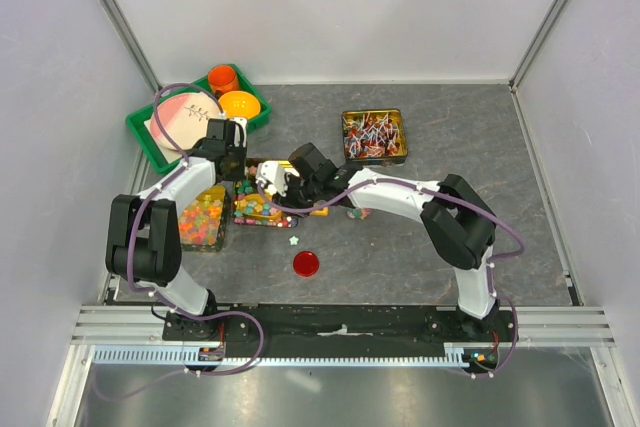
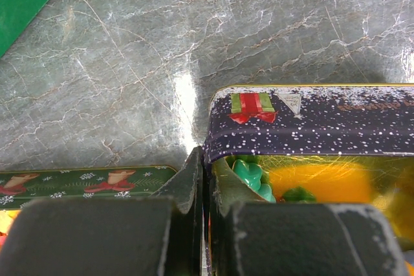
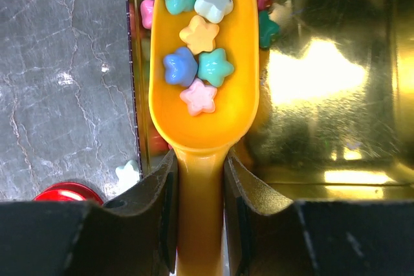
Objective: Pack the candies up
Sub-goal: Scoop the fake candies from the storage box, then place the fake candies in the packing bottle.
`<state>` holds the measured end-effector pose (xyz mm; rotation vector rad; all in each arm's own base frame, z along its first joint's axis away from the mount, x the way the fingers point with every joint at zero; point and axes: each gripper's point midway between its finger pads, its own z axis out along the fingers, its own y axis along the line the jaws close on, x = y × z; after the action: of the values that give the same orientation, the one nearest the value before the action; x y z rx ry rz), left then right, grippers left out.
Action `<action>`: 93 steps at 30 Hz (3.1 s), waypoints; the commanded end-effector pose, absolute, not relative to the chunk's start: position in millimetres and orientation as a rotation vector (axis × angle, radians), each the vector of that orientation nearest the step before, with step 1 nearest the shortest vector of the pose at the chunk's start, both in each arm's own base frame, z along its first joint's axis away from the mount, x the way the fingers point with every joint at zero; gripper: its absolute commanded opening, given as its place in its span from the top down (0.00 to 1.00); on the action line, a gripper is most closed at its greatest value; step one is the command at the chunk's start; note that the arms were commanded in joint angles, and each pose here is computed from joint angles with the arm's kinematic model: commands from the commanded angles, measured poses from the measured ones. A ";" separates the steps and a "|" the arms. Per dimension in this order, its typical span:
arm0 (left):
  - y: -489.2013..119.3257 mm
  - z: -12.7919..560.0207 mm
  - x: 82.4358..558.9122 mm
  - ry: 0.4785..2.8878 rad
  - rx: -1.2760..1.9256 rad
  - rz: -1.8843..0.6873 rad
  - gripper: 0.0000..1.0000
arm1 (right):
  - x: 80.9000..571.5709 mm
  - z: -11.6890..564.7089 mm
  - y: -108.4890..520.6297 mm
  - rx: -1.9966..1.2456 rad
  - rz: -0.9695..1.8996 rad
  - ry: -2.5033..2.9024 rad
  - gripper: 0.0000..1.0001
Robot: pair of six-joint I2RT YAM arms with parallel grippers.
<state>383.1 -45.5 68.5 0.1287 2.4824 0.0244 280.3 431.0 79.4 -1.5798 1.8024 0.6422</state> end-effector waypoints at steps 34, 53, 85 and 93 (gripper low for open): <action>-42.2 83.5 400.5 2.406 0.054 -0.021 0.98 | 270.6 243.3 358.0 -1.499 0.739 1.493 1.00; -45.8 83.4 400.2 2.408 0.061 -0.057 0.98 | 257.9 238.1 183.5 -1.651 0.484 1.821 1.00; -45.3 83.2 399.1 2.410 0.059 -0.072 0.98 | 284.2 229.4 128.7 -1.705 0.201 2.104 1.00; -44.7 81.4 399.8 2.415 0.059 -0.070 0.99 | 287.2 230.5 126.5 -1.717 0.181 2.121 1.00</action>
<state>385.5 -37.8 68.9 0.0959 2.4803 -0.0085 282.2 128.4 220.0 -1.7236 2.1306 0.2121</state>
